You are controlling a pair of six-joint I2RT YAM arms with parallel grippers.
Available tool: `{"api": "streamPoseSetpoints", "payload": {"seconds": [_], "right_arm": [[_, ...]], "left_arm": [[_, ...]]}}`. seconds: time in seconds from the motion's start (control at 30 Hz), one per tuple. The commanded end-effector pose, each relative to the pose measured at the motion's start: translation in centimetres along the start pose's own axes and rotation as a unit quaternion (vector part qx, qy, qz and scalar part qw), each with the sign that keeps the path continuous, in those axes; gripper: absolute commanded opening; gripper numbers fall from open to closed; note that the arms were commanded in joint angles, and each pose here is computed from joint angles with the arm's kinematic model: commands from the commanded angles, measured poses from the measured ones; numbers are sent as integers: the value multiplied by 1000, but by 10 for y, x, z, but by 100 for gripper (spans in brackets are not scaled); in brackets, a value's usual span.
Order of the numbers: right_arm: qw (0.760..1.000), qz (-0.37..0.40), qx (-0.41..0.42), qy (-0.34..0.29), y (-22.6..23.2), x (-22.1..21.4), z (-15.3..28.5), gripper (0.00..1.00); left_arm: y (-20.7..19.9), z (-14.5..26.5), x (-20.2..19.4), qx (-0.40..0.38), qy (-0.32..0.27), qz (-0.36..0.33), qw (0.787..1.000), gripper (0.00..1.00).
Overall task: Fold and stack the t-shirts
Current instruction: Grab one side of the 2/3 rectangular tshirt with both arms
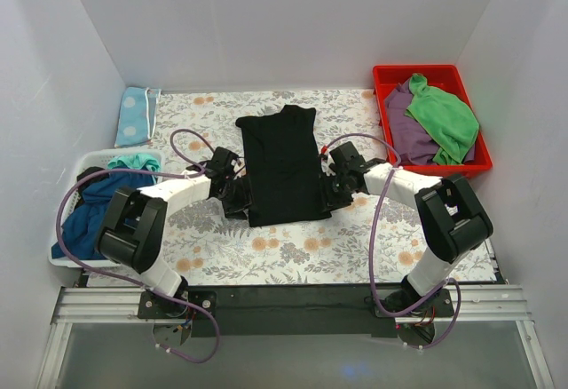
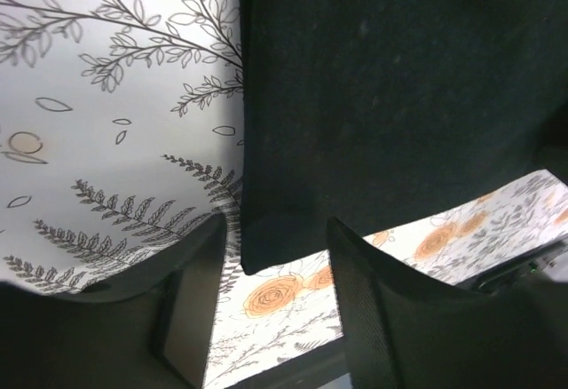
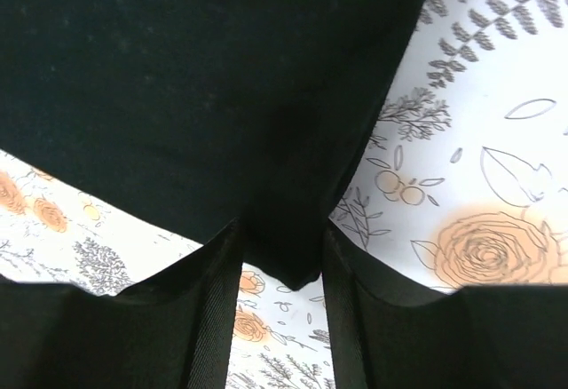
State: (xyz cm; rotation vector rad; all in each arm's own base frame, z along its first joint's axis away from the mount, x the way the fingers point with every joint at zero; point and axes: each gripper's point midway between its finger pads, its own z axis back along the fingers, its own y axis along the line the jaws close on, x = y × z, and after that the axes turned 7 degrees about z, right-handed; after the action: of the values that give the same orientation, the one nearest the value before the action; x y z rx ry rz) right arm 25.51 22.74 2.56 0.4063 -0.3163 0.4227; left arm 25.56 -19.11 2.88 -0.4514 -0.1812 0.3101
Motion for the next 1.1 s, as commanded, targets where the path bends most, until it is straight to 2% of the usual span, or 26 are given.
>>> {"api": "streamPoseSetpoints", "payload": {"seconds": [0.0,0.2,0.27,0.3,0.33,0.37,0.4,0.6,0.8,1.07], "right_arm": [[999,-14,24,32,5,-22,-10,45],[998,-18,35,48,6,-32,-15,41],[997,-17,44,54,8,-35,-17,35],[997,-18,45,58,9,-36,-18,30],[997,-18,51,62,10,-38,-19,16],[996,-15,54,62,10,-37,-19,9],[996,-16,56,64,11,-38,-19,2],[997,0,49,54,11,-40,-2,1],[997,12,68,43,25,-51,27,1],[995,27,99,-12,53,-29,74,1]], "left_arm": [[11,-3,-23,18,60,1,998,43],[26,-6,-40,37,87,9,995,29],[25,-7,-41,35,89,9,995,20],[26,-7,-41,37,89,8,995,16],[27,-8,-41,38,89,8,995,12],[29,-8,-41,44,87,9,995,3],[31,-8,-40,47,85,9,995,0],[28,10,-32,51,49,2,998,0],[18,39,-38,31,41,4,999,0],[-18,93,-27,-23,-10,0,1000,0]]}}
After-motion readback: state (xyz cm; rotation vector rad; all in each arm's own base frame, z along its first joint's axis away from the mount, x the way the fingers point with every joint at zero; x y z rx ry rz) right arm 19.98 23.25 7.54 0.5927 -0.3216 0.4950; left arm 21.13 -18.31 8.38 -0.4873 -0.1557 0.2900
